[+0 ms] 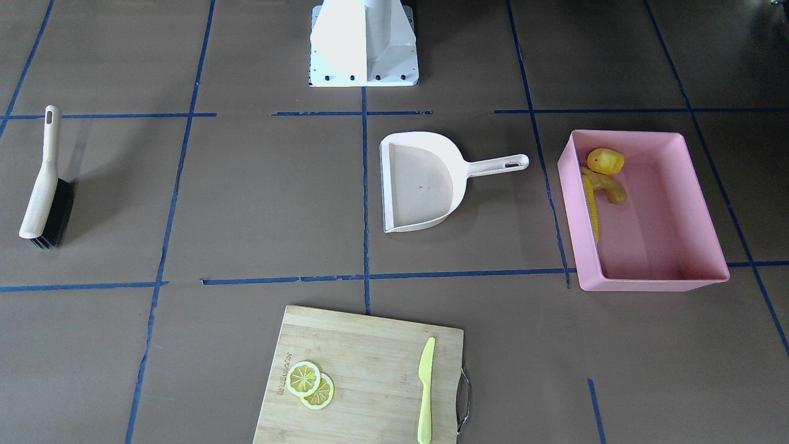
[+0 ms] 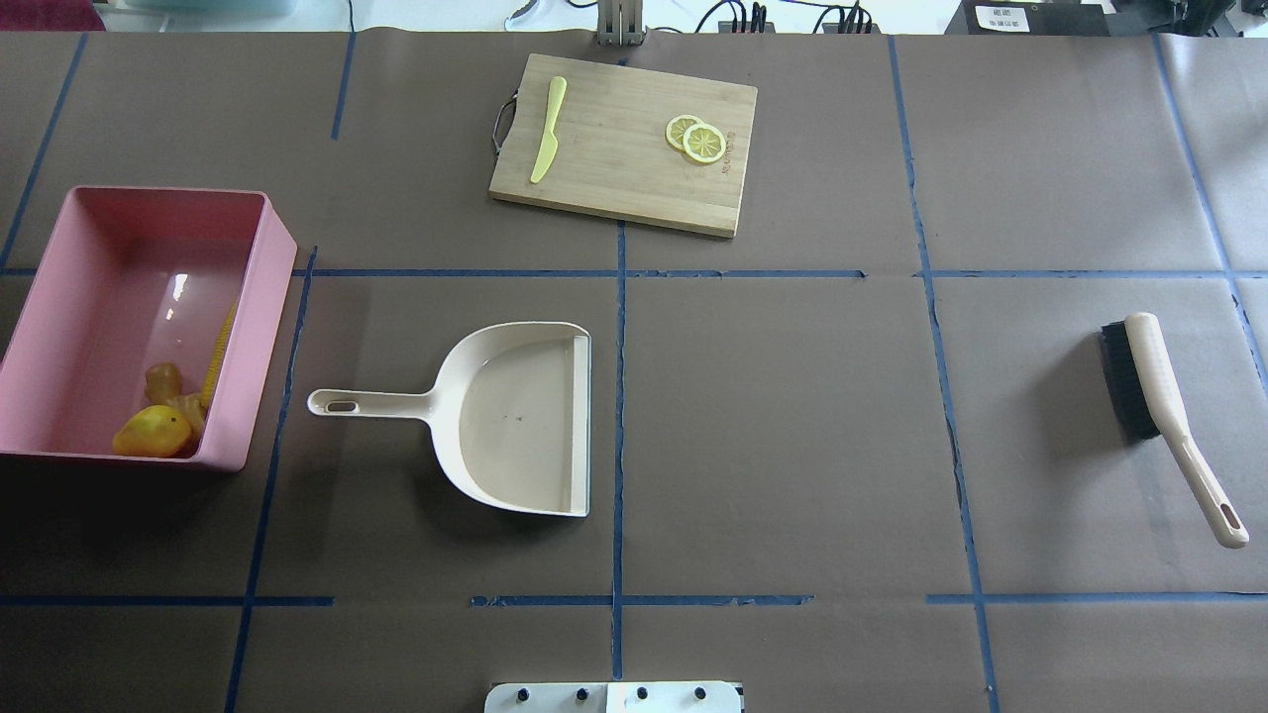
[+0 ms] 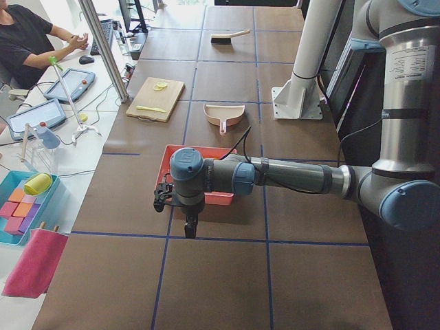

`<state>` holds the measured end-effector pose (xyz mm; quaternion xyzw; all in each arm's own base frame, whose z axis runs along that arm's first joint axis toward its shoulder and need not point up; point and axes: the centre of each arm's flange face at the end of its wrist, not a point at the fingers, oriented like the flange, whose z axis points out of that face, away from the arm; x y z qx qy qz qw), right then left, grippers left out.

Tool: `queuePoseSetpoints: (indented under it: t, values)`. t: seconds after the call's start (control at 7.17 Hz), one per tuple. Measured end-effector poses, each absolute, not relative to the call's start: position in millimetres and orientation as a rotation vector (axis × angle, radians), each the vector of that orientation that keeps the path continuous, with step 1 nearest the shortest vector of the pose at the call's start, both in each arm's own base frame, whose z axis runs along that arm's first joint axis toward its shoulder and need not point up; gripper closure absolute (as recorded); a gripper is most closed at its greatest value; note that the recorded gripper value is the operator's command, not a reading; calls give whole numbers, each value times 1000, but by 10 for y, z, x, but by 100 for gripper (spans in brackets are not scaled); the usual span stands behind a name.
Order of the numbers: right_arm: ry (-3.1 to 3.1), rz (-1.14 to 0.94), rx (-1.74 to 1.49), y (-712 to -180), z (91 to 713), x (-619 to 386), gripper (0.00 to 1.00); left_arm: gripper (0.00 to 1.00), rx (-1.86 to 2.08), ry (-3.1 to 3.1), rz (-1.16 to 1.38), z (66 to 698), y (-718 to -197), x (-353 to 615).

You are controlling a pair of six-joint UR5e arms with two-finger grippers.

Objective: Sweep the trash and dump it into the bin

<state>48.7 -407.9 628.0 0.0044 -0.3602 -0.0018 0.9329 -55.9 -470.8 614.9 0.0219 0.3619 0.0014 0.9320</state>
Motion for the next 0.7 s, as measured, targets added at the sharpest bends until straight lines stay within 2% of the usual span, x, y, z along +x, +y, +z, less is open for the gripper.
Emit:
queuePoseSetpoints:
  t: [0.7]
  values:
    - [-746,-7,30,-4145,6157,478,0,0,50,742,31,6179,-4719,-543]
